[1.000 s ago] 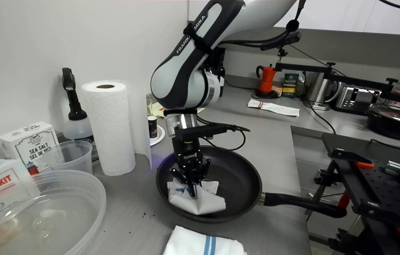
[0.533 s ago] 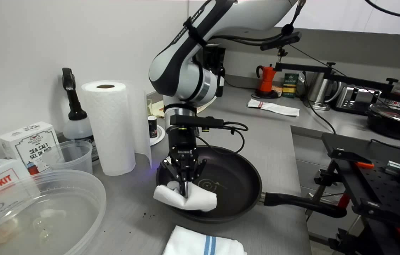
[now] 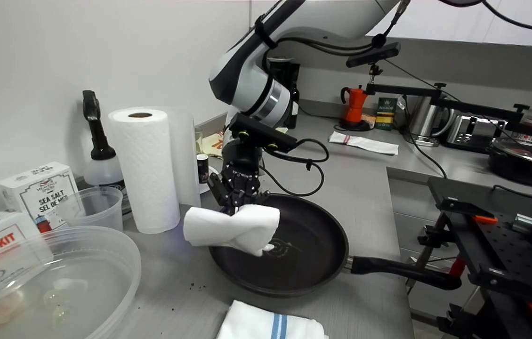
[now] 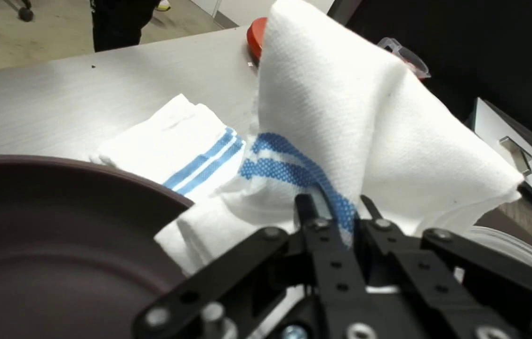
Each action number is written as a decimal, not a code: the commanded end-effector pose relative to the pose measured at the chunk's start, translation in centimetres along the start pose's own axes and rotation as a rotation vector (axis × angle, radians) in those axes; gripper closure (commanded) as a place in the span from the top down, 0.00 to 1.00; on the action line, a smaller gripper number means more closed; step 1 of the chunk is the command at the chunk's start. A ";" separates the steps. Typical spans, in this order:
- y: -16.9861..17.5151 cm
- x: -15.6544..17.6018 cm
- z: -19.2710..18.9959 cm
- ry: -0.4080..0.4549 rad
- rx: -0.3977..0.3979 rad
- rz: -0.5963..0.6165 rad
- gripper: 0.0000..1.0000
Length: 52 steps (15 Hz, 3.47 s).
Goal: Use the towel to wipe the pan
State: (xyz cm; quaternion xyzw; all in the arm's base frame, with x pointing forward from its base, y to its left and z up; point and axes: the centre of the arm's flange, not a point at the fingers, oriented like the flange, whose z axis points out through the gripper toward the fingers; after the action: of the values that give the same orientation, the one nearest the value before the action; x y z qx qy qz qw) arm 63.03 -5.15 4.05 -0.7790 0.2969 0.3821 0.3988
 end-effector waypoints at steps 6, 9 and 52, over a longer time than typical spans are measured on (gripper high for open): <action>2.7 -2.3 -9.3 0.189 -0.322 0.014 0.03; 3.6 -4.8 -13.3 0.290 -0.417 0.037 0.03; 19.6 -2.1 -19.9 0.976 -0.324 0.520 0.65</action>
State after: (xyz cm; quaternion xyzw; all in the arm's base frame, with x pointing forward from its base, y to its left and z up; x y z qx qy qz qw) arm 54.17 -32.95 3.54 -0.8160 0.5664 0.1078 -0.0416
